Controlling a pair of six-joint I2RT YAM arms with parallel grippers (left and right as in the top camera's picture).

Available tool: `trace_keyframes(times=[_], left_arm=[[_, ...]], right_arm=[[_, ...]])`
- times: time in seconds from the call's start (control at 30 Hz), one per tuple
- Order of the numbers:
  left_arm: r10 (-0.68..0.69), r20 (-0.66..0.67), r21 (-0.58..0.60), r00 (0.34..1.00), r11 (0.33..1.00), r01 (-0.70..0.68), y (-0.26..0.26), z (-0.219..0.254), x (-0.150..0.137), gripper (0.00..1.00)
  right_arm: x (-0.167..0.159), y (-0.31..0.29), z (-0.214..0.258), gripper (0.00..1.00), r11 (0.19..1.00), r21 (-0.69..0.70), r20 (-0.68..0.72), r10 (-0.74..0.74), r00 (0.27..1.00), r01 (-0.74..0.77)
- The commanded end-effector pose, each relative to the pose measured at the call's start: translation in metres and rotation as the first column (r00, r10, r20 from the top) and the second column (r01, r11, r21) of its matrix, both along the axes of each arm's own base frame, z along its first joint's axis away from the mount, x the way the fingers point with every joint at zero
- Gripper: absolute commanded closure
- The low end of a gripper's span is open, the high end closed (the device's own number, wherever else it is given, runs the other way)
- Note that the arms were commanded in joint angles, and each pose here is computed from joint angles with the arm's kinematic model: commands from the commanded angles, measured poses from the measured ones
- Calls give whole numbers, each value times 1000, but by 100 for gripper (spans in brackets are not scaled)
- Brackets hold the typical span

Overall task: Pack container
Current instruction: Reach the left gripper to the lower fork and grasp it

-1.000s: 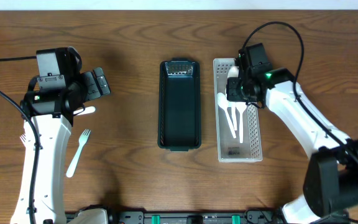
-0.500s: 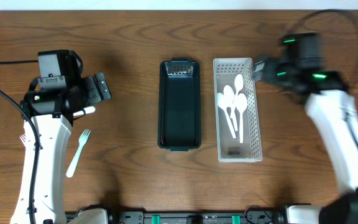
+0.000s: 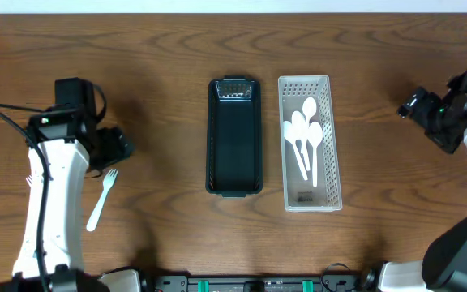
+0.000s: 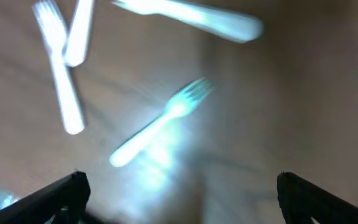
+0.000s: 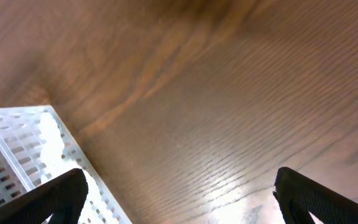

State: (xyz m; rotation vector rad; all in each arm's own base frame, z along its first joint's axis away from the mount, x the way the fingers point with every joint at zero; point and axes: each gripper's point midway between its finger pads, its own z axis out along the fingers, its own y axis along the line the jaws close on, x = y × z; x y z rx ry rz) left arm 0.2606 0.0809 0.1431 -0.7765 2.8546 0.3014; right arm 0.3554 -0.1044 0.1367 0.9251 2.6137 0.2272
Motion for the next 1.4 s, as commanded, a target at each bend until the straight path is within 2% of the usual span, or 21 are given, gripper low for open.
trace_keyframes(times=[0.0, 0.17, 0.37, 0.4, 0.43, 0.7, 0.9, 0.97, 1.1, 1.37], left_arm=[[-98, -143, 65, 985, 992, 109, 23, -12, -13, 8], [-218, -266, 11, 939, 973, 229, 31, -35, -16, 14], [-448, -341, -214, 826, 893, 396, 19, -77, -17, 21], [-476, -355, -235, 805, 878, 416, 21, -82, -18, 27], [-478, -364, -247, 799, 877, 412, 23, -87, -19, 28], [-423, -355, -251, 834, 902, 351, 42, -101, -19, 26], [-531, -209, -354, 821, 824, 443, 30, -105, -6, 28], [-561, -190, -353, 806, 805, 477, 29, -106, -3, 26], [-602, -183, -348, 777, 779, 522, 31, -107, -1, 26], [-613, -236, -319, 754, 782, 536, 40, -110, -7, 28]], right_arm=[[-1, 3, -4, 1, 1000, 23, -6, 9, 1000, -9], [-2, 4, -4, 1, 1000, 25, -11, 9, 1000, -9], [-3, 5, -4, 1, 999, 34, -17, 6, 1000, -5], [-3, 5, -4, 1, 999, 37, -17, -3, 1000, 4], [-3, 5, -4, 1, 999, 40, -18, -11, 1000, 12], [-1, 4, -4, 1, 997, 52, -10, -52, 999, 53], [2, 3, -2, 1, 997, 48, 3, -52, 999, 52], [3, 2, -2, 1, 998, 46, 7, -52, 999, 52], [4, 2, -2, 1, 998, 45, 10, -52, 999, 52], [6, 1, -1, 1, 998, 42, 20, -52, 998, 51]])
